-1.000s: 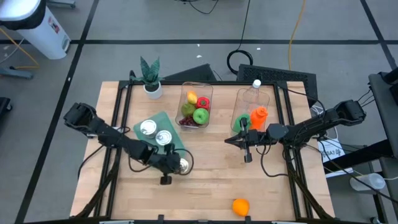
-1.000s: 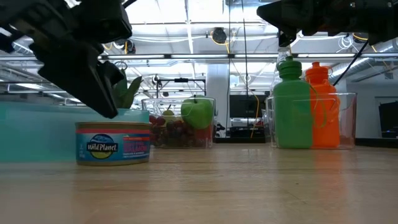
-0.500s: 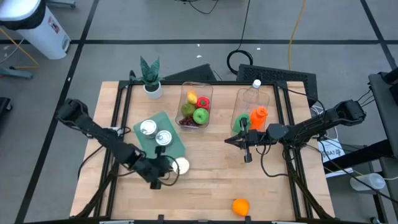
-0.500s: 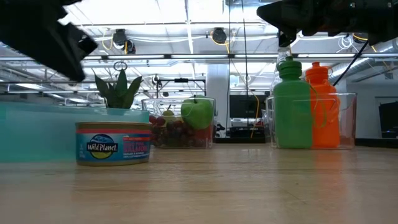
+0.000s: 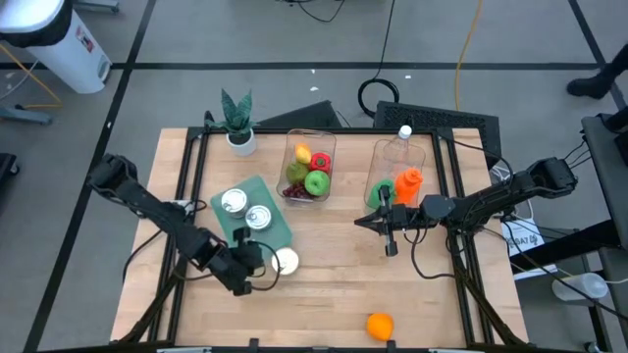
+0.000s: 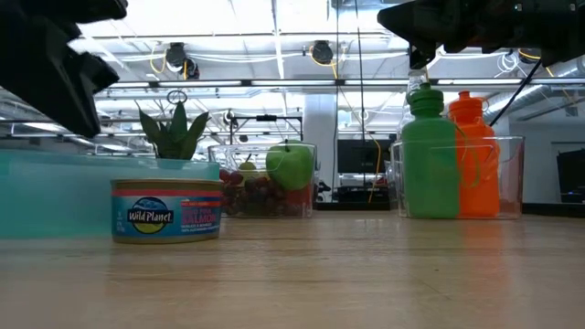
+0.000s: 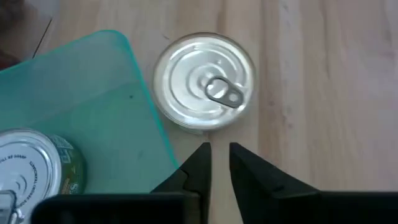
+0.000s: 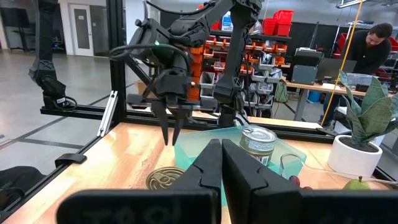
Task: Pick & Place Food Item
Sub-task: Adjust the green bin
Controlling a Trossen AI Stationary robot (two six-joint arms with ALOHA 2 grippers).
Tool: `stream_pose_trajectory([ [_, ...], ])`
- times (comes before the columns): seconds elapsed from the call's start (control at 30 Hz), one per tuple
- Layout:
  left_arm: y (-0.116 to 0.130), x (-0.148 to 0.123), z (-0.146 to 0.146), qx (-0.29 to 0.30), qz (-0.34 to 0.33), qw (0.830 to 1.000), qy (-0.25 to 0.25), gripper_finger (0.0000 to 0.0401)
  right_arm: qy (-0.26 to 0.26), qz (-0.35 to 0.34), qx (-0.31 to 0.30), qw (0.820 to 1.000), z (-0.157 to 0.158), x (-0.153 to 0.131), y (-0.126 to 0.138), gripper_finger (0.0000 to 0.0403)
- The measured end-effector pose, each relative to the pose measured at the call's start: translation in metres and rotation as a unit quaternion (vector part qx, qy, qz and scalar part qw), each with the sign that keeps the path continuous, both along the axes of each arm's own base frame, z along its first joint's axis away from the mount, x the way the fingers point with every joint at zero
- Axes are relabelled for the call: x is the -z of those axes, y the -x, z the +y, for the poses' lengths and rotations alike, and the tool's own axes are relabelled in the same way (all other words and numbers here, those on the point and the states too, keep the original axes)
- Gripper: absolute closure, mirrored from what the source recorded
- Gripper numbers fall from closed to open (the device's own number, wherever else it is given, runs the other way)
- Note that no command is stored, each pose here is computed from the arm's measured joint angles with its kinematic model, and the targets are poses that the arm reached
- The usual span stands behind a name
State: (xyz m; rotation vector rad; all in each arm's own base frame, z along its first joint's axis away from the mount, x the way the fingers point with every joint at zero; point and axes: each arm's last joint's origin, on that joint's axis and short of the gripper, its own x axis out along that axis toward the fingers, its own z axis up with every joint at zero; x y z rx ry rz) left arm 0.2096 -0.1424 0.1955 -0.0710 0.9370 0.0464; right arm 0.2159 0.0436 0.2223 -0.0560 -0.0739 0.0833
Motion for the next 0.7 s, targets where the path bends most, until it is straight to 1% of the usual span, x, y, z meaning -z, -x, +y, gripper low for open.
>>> stream_pose_trajectory([
  [0.1,0.001,-0.005,-0.002,0.004,0.01,1.0,-0.007,0.0301,0.0,0.0,0.0,1.0,0.0,0.0,0.0,0.0401],
  [0.2,0.004,-0.006,0.001,-0.028,0.031,0.999,-0.004,0.0254,0.0,0.0,0.0,1.0,0.0,0.0,0.0,0.0401],
  [0.33,0.009,-0.001,0.01,-0.072,0.075,0.995,-0.006,0.0191,0.0,0.0,0.0,1.0,0.0,0.0,0.0,0.0401],
  [0.43,0.011,0.0,0.013,-0.093,0.102,0.99,0.013,0.0153,0.0,0.0,0.0,1.0,0.0,0.0,0.0,0.0401],
  [0.57,0.01,0.0,0.011,-0.093,0.103,0.99,0.032,0.012,0.0,0.0,0.0,1.0,0.0,0.0,0.0,0.0401],
  [0.7,0.01,0.002,0.011,-0.104,0.111,0.988,0.041,0.011,-0.001,0.0,0.0,1.0,0.0,0.0,0.0,0.0401],
])
